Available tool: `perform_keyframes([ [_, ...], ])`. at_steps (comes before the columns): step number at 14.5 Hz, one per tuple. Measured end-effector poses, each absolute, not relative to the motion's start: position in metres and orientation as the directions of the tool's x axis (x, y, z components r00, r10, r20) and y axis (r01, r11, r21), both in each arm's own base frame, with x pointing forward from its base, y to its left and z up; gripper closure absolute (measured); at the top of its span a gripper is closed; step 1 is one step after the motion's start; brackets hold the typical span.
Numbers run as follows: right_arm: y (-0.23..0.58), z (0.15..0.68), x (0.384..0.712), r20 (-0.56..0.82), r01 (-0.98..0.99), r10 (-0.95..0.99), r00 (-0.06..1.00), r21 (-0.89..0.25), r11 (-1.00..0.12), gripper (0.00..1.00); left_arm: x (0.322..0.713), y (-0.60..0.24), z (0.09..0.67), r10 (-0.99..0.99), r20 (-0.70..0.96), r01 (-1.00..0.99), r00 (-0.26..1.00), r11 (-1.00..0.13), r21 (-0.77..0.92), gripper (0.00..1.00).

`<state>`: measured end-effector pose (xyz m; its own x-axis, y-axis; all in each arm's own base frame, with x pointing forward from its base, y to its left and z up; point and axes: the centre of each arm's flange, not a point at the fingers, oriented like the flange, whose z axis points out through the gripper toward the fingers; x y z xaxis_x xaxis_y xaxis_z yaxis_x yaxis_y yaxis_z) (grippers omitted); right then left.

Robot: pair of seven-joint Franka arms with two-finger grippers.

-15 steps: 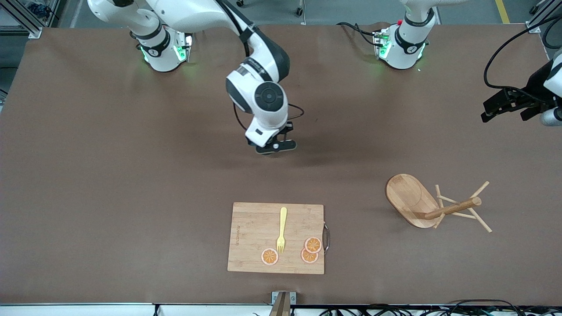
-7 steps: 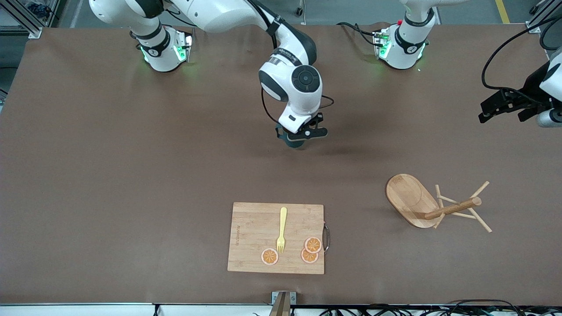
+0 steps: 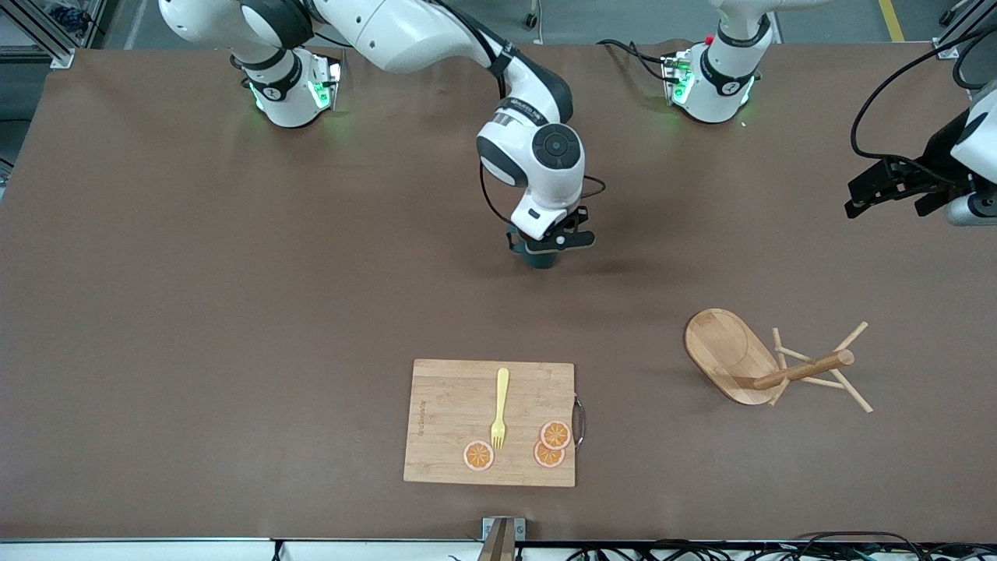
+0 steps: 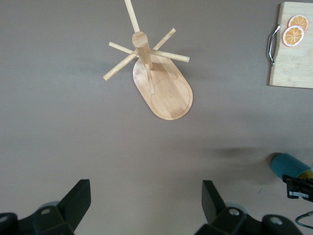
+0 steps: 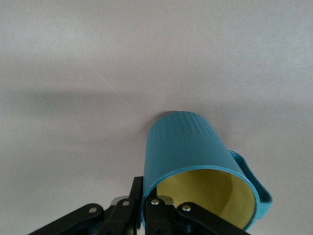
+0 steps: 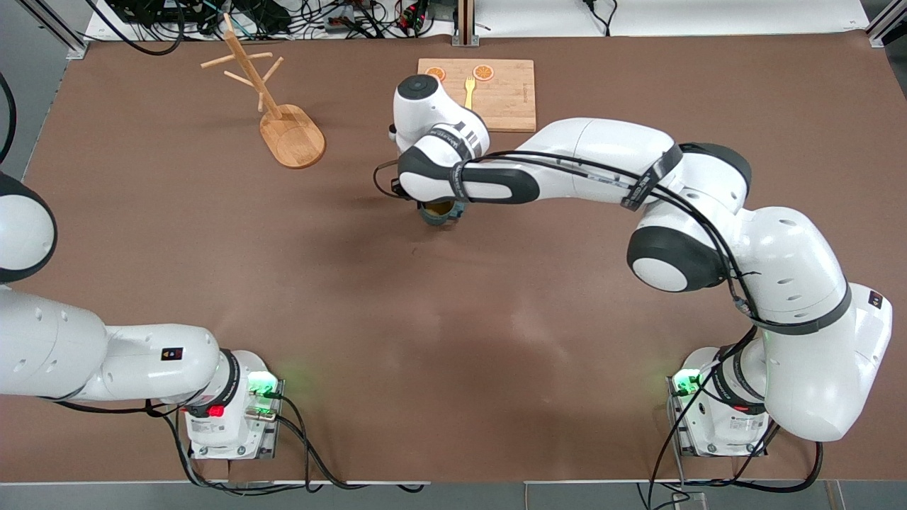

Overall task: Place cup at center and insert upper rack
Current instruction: 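Carry the teal mug with the right gripper toward the table middle, then set the mug down, open the right gripper and withdraw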

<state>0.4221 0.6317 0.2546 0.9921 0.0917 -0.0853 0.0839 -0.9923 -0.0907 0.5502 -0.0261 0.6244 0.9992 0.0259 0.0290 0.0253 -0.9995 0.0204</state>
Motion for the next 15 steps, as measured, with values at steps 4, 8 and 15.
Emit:
perform_keyframes([
  [4,0.637,0.256,0.420,-0.082,0.088,0.096,0.992,-0.095,-0.992,0.94,0.550,-0.028,0.624,0.029,0.028,0.028,0.999,-0.999,0.021,0.00],
  [8,0.637,0.253,0.420,-0.085,0.086,0.094,0.992,-0.092,-0.992,0.67,0.550,-0.036,0.623,0.021,0.026,0.020,0.999,-1.000,0.020,0.00],
  [15,0.634,0.287,0.427,-0.115,0.082,0.087,0.990,-0.049,-0.995,0.00,0.549,-0.052,0.623,-0.008,0.025,-0.009,1.000,-1.000,0.020,0.00],
])
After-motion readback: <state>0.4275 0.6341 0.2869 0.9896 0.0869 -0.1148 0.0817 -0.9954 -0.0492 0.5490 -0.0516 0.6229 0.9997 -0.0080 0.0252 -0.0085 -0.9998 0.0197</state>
